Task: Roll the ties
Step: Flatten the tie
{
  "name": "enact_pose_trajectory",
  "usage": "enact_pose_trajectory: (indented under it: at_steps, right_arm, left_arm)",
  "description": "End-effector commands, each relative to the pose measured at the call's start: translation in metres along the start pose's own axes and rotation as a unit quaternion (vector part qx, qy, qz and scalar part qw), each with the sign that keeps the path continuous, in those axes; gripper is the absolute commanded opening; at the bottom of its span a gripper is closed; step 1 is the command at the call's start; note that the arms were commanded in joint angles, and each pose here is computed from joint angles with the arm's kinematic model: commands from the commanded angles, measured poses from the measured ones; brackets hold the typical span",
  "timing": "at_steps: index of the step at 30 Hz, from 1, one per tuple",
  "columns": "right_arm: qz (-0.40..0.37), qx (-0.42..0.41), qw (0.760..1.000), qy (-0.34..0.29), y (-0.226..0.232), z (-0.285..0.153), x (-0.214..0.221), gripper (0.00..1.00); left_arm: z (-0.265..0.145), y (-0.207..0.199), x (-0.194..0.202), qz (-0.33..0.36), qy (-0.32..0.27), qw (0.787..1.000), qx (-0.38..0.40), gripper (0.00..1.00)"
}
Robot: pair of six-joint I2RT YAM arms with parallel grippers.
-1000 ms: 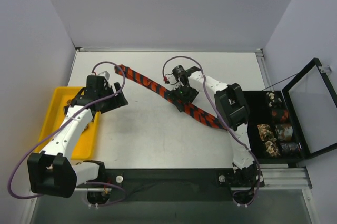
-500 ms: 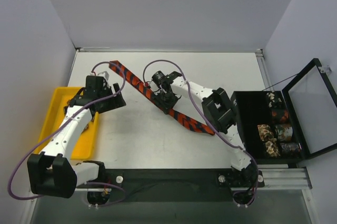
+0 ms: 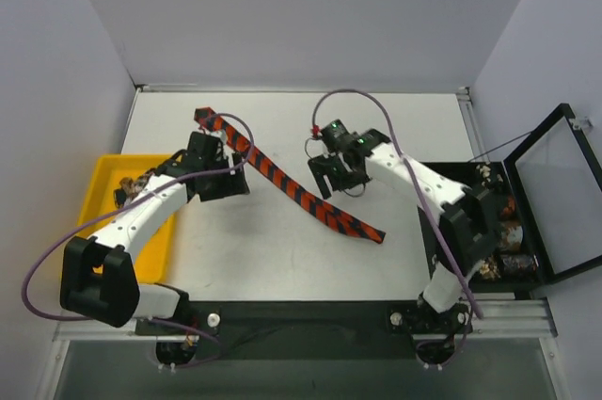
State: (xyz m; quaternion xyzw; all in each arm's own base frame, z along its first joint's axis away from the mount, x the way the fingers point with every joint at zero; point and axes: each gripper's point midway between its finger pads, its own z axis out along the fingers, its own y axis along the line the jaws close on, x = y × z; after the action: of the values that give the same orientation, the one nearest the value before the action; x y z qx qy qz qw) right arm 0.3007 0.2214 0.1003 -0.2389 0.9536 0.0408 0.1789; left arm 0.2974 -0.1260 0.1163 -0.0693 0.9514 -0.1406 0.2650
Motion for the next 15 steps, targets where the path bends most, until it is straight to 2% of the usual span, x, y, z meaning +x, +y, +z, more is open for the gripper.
enact_pose_trajectory:
  at_steps: [1,4,7,10,15]
  right_arm:
    - [0.109,0.066,0.992,-0.015,-0.036,-0.024,0.041,0.68]
    - [0.196,0.093,0.976,-0.019,-0.061,-0.021,0.076,0.64]
    - [0.265,0.09,0.959,-0.034,-0.063,-0.018,0.098,0.64]
    - [0.302,0.083,0.948,-0.064,-0.062,-0.018,0.101,0.63]
    - [0.361,0.089,0.926,-0.069,-0.067,-0.01,0.128,0.59]
  left_arm:
    - [0.005,-0.035,-0.022,-0.009,-0.034,0.999,0.031,0.84]
    - [0.014,-0.056,-0.016,-0.02,-0.026,0.998,0.046,0.83]
    - [0.025,-0.071,-0.008,-0.044,-0.018,0.998,0.047,0.83]
    - [0.036,-0.082,-0.002,-0.064,-0.011,0.997,0.051,0.83]
    - [0.053,-0.11,0.015,-0.077,0.022,0.993,0.084,0.83]
